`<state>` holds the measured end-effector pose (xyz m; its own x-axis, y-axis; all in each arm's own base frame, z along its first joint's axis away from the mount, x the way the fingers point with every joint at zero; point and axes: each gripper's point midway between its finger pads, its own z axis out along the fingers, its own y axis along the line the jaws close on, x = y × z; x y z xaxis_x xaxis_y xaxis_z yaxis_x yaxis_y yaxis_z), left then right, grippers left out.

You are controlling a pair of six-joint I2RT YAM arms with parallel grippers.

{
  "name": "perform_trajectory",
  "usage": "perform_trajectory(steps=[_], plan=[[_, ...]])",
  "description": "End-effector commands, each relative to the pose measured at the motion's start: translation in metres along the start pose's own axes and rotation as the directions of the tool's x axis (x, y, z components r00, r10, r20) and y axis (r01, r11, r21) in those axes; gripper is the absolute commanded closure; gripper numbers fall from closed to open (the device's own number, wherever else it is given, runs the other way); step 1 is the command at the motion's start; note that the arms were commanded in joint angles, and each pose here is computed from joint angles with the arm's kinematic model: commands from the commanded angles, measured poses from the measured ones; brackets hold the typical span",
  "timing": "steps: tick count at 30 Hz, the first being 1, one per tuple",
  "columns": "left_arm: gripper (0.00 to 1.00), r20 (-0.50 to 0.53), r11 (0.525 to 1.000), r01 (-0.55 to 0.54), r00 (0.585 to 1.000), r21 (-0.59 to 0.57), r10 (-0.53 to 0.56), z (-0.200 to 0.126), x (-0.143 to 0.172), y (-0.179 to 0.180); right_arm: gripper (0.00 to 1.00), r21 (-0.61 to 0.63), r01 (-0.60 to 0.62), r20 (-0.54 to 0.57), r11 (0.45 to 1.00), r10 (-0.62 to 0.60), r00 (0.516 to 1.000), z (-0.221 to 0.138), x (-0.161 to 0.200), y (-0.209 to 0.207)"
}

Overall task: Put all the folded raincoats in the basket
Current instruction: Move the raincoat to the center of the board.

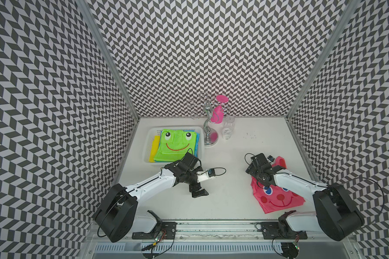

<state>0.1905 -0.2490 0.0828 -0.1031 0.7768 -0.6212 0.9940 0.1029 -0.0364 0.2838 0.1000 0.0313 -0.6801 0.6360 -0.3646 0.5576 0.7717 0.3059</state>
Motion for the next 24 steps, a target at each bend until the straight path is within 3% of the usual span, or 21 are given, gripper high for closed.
perform_trajectory(steps=[1,7,11,14,19,24], plan=[[0.00,0.011,1.000,-0.011,1.000,-0.021,0.011,0.002,0.000,0.003,0.12,-0.128,-0.127,-0.199,0.984,0.100,0.975,0.006,0.047,0.046],[0.00,0.031,0.999,-0.026,0.999,-0.042,0.027,0.003,-0.001,0.005,0.14,-0.272,-0.114,-0.251,0.956,0.043,0.967,-0.004,0.056,0.127],[0.01,0.065,0.996,-0.026,0.997,-0.081,0.032,0.005,-0.010,0.012,0.13,-0.316,-0.022,-0.203,0.948,-0.045,0.978,-0.015,0.042,0.138],[0.00,0.054,0.990,-0.043,0.997,-0.138,0.051,0.015,-0.015,0.017,0.13,-0.289,0.024,-0.107,0.957,-0.057,0.993,-0.021,0.014,0.114],[0.00,0.029,0.992,-0.098,0.995,-0.083,0.101,0.034,-0.021,0.000,0.13,-0.196,-0.002,0.028,0.981,0.008,1.000,-0.017,-0.042,0.037],[0.00,0.026,0.990,-0.133,0.991,-0.052,0.134,0.046,-0.028,-0.010,0.12,-0.079,-0.054,0.126,0.995,0.064,0.990,-0.008,-0.071,-0.032]])
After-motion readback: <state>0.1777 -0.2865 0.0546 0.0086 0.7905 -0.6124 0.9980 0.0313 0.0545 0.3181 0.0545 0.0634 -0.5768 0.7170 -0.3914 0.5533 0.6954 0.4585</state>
